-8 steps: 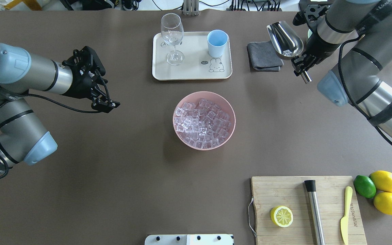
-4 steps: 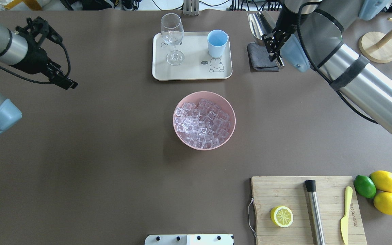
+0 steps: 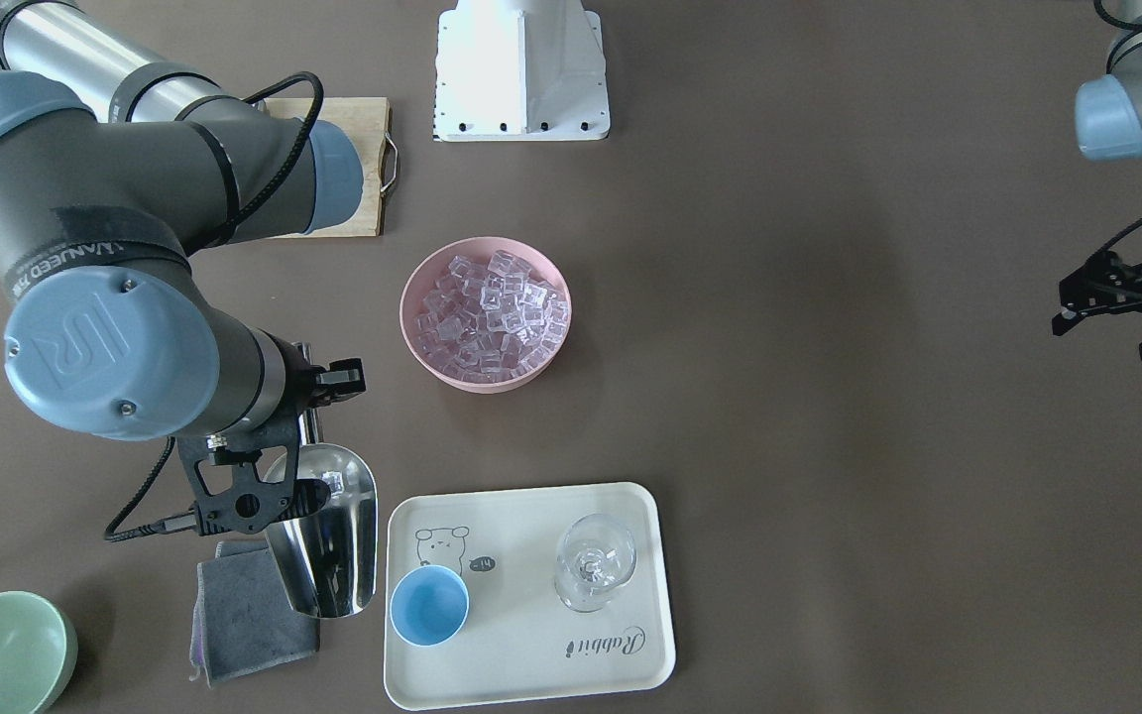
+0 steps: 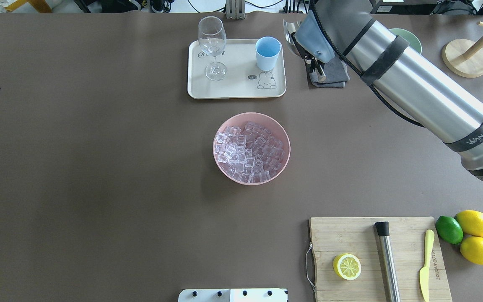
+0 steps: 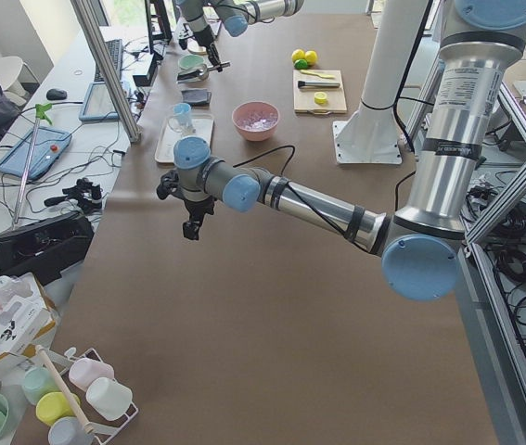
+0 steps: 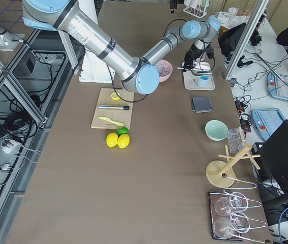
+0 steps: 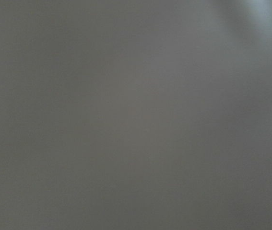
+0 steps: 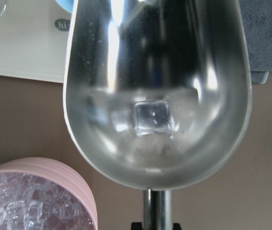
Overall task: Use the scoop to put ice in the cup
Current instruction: 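Tilt the scoop over the blue cup with the right gripper to pour the ice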
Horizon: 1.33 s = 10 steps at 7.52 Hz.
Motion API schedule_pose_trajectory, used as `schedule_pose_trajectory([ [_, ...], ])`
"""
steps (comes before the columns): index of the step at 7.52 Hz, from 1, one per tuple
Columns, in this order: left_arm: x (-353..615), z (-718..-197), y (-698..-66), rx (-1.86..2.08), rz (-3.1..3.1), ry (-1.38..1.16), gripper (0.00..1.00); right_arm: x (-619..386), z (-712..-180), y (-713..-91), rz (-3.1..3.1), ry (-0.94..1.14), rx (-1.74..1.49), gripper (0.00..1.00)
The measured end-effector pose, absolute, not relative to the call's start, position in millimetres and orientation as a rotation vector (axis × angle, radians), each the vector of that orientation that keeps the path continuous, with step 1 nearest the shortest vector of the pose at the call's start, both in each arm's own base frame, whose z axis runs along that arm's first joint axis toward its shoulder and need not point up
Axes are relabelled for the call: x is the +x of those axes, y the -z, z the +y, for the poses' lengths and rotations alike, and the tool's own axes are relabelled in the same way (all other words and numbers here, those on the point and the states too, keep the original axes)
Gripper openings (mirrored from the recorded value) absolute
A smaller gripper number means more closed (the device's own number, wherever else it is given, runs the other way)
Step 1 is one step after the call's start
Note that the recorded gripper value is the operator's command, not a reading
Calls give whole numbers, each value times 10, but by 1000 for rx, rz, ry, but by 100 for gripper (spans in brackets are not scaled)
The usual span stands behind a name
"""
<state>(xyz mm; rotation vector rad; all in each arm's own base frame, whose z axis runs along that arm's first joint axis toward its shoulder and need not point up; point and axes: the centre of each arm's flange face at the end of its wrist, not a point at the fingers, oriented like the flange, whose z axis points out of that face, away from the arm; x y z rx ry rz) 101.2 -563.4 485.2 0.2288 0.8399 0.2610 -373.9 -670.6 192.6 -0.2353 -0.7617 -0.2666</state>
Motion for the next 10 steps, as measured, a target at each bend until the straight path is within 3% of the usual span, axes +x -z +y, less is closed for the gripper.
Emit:
schedule_pose_trajectory([
  [3,116,-5204,-5610,80,852,-59,98,-3965,-6535,-1690,-712,370,-342,0],
  [5,-111,-5016,-5870,53,846,-79,98,-4070,-6534,-1720,-687,437,-393,0],
  [10,-206,-4940,-5948,9,894,-62,98,-4185,-6716,-1566,-643,518,-459,0],
])
